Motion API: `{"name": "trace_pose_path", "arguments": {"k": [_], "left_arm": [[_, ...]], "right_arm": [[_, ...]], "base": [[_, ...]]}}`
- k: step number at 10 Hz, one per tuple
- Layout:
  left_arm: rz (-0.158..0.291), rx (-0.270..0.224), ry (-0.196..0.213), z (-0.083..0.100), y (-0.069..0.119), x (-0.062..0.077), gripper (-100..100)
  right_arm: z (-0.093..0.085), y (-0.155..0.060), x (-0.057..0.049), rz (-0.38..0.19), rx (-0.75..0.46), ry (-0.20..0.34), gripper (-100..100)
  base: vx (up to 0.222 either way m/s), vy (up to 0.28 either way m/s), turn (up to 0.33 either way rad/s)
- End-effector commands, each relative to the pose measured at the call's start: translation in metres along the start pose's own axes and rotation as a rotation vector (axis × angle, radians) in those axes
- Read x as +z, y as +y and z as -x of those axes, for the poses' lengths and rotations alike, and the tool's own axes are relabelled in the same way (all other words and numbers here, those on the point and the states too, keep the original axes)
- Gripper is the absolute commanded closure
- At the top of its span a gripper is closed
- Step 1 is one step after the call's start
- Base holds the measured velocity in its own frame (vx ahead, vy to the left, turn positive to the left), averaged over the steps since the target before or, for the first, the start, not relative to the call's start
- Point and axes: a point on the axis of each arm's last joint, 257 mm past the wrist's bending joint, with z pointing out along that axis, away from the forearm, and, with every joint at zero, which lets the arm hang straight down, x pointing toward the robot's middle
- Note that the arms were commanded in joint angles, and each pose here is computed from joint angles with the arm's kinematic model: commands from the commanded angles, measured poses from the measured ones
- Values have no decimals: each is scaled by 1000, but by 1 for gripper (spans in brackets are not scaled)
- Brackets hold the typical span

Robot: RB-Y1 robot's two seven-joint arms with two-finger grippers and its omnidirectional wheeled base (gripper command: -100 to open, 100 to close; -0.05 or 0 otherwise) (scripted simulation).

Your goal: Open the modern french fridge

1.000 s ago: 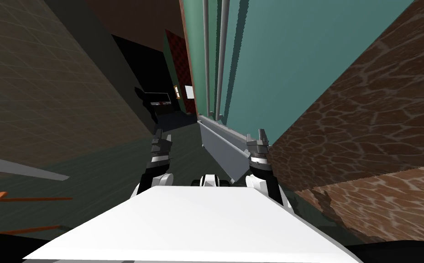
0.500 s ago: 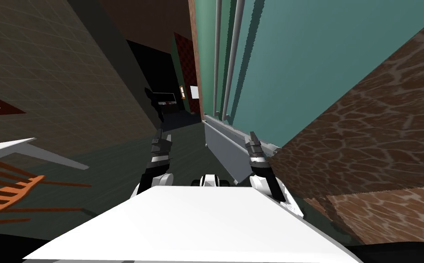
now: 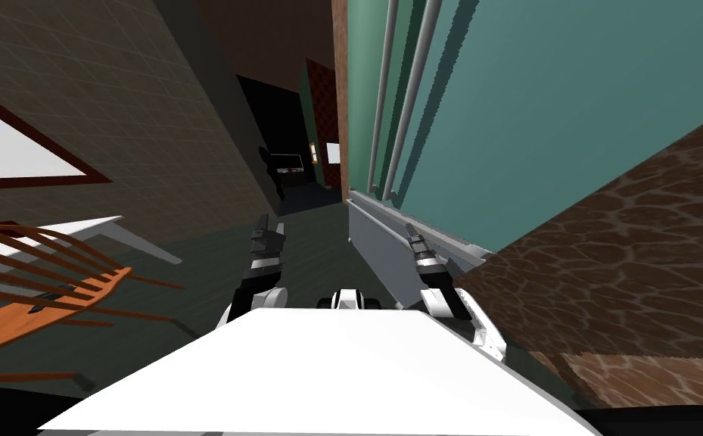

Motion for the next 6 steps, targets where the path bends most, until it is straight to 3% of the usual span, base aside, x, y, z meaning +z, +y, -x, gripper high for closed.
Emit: {"name": "trace_pose_path", "arguments": {"k": [1,2,5,6], "left_arm": [[0,0,0,0,0,0,0],[0,0,0,0,0,0,0],[0,0,0,0,0,0,0],[0,0,0,0,0,0,0]], "right_arm": [[7,-42,1,-87,-188,51,-100],[7,-42,1,-87,-193,51,-100],[24,-91,1,-188,-423,109,-100],[24,-91,1,-188,-426,110,-100]], "base": [[-18,113,187],[-15,84,37],[-10,83,160],[3,77,84]]}}
